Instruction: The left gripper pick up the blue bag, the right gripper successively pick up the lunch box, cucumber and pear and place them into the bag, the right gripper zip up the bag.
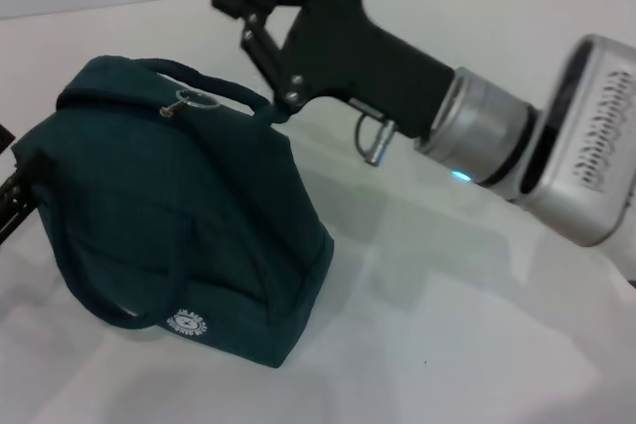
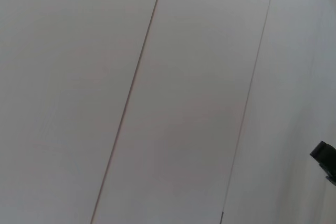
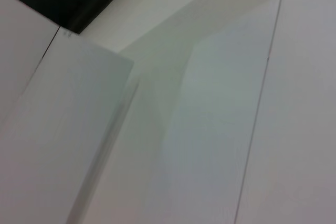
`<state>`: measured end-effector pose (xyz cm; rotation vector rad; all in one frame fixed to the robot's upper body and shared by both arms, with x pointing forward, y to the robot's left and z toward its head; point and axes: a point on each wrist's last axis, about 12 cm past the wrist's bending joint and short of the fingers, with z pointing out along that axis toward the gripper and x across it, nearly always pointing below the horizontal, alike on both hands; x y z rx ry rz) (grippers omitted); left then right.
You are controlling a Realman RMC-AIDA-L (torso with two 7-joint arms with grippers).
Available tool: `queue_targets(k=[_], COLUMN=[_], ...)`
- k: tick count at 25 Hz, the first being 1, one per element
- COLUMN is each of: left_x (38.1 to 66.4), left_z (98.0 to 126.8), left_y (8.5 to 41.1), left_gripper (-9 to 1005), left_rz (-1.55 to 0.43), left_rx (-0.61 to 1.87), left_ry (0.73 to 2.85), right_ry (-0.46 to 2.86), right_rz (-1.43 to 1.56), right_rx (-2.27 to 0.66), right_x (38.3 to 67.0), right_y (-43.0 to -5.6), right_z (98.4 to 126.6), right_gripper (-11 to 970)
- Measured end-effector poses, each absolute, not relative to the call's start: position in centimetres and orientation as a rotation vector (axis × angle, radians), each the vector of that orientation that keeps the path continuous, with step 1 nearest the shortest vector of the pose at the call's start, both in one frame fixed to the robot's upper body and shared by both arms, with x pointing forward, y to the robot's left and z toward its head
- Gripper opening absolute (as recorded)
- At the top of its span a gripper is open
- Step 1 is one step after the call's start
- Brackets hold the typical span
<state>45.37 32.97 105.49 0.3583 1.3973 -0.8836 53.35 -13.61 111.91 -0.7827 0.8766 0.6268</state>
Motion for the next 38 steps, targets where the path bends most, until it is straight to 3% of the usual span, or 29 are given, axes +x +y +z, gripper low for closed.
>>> queue_targets(k=[4,10,22,31,38], left_x=[45.3,45.6,45.0,43.9,46.6], left_z=[105.5,105.4,105.1,104.2,104.0], left_y=[33.0,32.8,33.2,33.4,31.4], left_gripper=[698,697,696,693,670], left_rz=[-0.878,-0.872,-0.844,-0.750,-0.706], left_rx=[0.353,0.355,0.343,0.337,0.383], left_ry=[1.390,1.408,1.409,1.418,1.439], right_ry=[0.848,0.890,1.167,1.238,1.262], right_rz=[0.618,0.583,0.503,0.569,0.615], right_rx=[-0.752,-0.735,-0.558,-0.720,-0.876], right_x=[53.1,53.0,54.1,53.5,52.4], right_y=[-14.7,-16.1,-21.8,-20.0,-18.6], right_z=[112.0,111.0,108.1,106.3,105.2], right_gripper=[51,189,188,187,186])
